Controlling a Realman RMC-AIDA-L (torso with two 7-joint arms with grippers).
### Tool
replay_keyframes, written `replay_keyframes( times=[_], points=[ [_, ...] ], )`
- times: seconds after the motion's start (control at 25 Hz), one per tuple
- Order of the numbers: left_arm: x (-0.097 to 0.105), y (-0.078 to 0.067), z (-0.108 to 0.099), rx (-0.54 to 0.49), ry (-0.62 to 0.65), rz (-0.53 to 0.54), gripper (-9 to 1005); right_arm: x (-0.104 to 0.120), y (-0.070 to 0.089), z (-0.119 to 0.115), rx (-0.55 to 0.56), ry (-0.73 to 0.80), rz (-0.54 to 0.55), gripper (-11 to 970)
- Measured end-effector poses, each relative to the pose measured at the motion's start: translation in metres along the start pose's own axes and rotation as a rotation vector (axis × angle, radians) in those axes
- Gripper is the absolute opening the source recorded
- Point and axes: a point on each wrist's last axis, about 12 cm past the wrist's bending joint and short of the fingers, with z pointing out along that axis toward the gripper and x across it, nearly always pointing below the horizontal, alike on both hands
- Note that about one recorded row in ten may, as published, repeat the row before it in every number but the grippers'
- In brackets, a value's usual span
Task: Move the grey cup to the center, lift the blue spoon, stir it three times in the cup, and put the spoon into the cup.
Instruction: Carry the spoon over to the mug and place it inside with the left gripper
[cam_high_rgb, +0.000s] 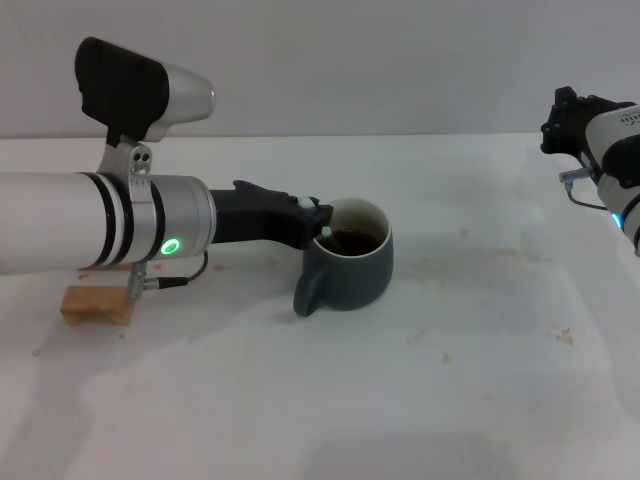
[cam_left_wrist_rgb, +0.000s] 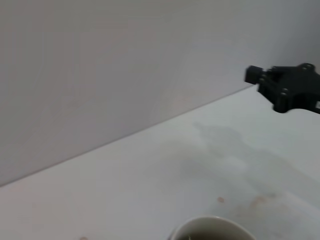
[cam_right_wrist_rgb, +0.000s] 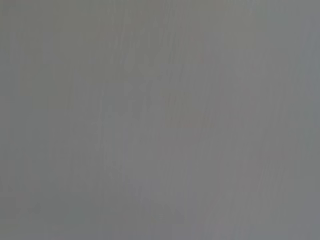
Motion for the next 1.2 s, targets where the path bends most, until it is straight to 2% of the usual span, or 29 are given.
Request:
replay_keyframes(
  times=[0.12, 0.32, 0.36, 0.52, 0.56, 0.68, 0.8, 1.08, 1.2],
  points=[
    [-0.001, -0.008, 0.002, 0.031, 0.017, 0.003, 173, 0.000, 0.000, 0.000, 0.000, -0.001, 0.000, 7],
    [-0.001, -0.009, 0.003, 0.035, 0.018, 0.005, 175, 0.000, 0.000, 0.000, 0.000, -0.002, 0.001, 7],
    [-0.007, -0.015, 0.006, 0.041, -0.001, 0.024, 176, 0.000, 0.000, 0.000, 0.000, -0.002, 0.001, 7],
    [-0.013, -0.017, 0.009, 0.039, -0.016, 0.038, 177, 0.000, 0.000, 0.000, 0.000, -0.002, 0.001, 7],
    [-0.023, -0.017, 0.016, 0.031, -0.035, 0.065, 178, 0.000, 0.000, 0.000, 0.000, -0.002, 0.001, 7],
    [-0.027, -0.016, 0.022, 0.021, -0.039, 0.074, 179, 0.000, 0.000, 0.000, 0.000, -0.001, 0.001, 6],
    [-0.026, -0.009, 0.027, -0.013, -0.027, 0.088, 180, 0.001, 0.000, -0.001, 0.001, 0.000, 0.002, 6],
    [-0.022, -0.003, 0.024, -0.026, 0.002, 0.087, 183, 0.002, 0.000, -0.001, 0.002, 0.002, 0.003, 6],
    [-0.016, 0.002, 0.016, -0.032, 0.026, 0.069, 184, 0.001, 0.000, -0.001, 0.001, 0.002, 0.003, 7]
  ],
)
